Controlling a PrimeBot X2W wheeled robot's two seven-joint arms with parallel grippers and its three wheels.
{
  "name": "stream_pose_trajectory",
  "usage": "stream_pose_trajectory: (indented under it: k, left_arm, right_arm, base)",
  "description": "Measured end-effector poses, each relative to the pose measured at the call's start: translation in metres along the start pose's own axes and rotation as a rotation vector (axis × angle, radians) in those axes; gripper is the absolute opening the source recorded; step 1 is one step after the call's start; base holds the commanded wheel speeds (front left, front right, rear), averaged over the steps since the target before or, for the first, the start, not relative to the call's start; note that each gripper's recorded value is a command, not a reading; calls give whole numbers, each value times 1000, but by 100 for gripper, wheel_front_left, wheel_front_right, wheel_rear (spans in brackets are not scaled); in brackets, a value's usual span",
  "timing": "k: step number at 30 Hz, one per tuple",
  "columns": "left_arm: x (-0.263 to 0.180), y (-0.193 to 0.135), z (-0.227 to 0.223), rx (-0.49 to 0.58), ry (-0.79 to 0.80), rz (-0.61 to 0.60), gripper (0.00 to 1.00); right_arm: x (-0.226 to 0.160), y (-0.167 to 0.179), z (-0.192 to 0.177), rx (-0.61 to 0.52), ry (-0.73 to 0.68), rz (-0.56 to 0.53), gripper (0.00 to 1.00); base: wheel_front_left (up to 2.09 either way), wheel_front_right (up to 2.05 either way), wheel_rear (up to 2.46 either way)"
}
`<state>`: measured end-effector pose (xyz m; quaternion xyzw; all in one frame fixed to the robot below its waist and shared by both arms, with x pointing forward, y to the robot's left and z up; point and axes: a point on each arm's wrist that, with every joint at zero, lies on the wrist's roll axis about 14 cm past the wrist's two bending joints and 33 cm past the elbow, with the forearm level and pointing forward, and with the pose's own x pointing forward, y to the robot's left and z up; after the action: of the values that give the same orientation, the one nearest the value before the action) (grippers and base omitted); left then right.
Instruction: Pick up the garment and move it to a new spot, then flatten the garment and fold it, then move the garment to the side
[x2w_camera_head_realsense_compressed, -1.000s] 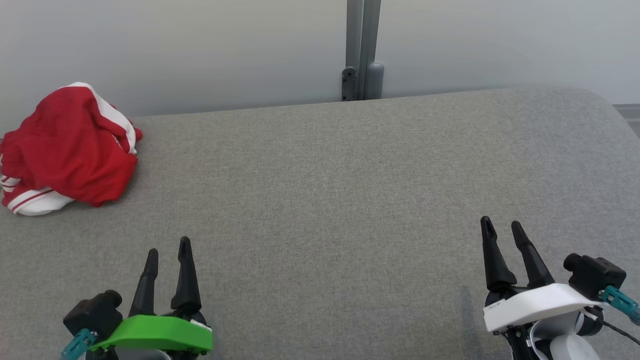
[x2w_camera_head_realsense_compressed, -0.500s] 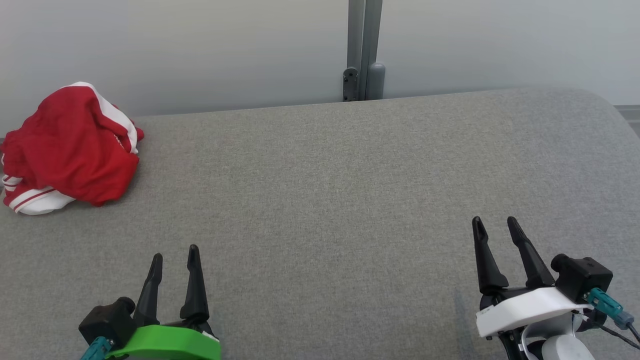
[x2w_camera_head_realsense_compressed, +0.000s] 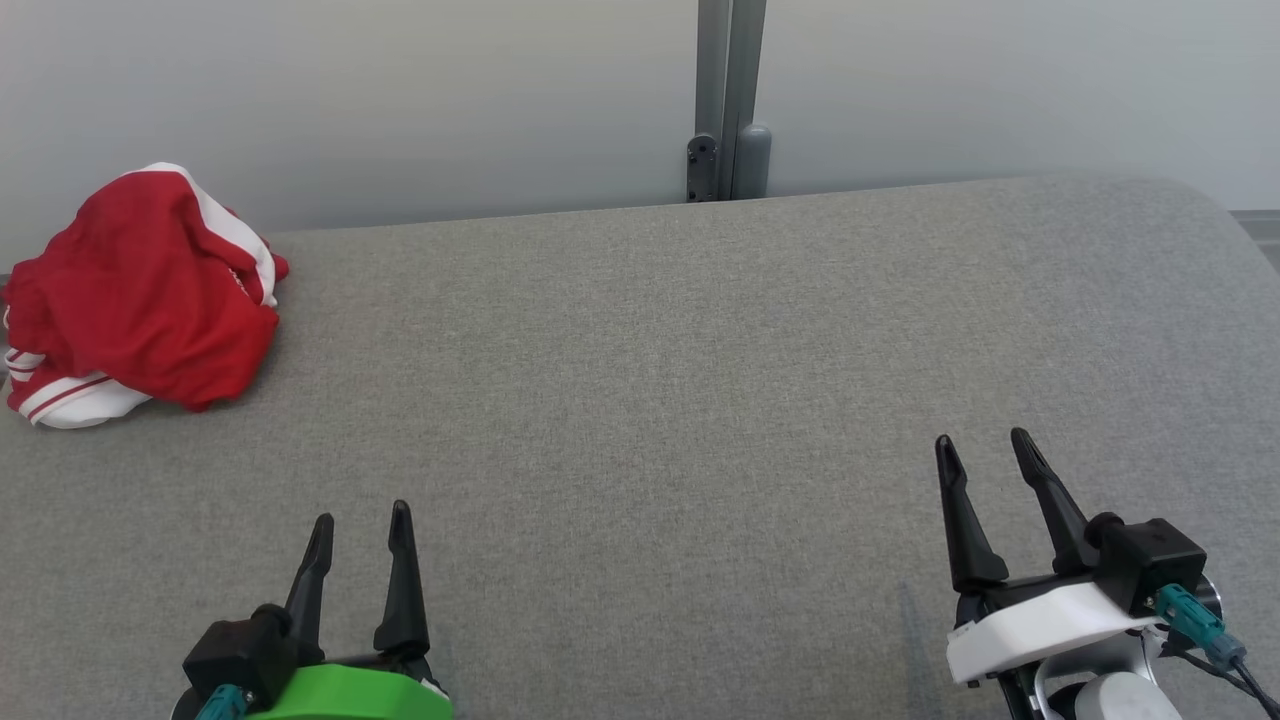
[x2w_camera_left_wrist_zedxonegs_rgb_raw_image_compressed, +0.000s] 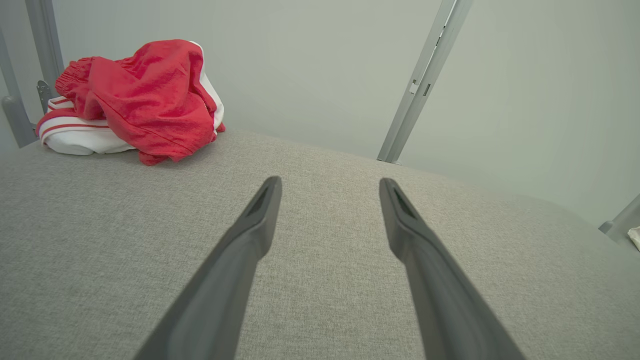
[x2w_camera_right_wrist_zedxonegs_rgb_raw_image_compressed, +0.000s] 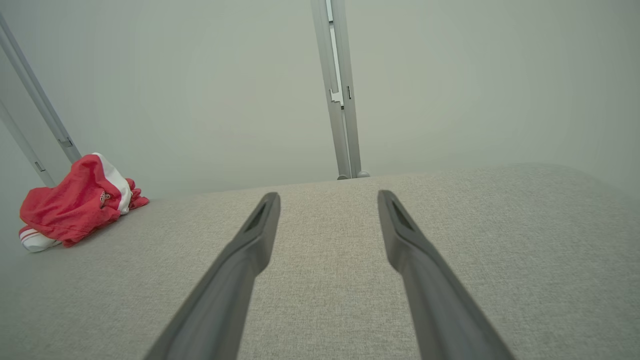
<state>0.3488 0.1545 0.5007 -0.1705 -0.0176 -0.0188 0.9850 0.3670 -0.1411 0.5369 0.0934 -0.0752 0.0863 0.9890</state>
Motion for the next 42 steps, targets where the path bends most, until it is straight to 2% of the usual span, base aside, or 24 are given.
stream_pose_trajectory:
  k: [21, 42]
  left_arm:
    - [-4, -5, -1, 117, -19, -28, 100]
    - [-5, -4, -2, 113, -15, -24, 100]
  right_arm:
    - [0, 8, 0, -146, -15, 46, 100]
    - [1, 7, -3, -145, -5, 46, 100]
  base:
    - [0, 0, 0]
    - [0, 0, 0]
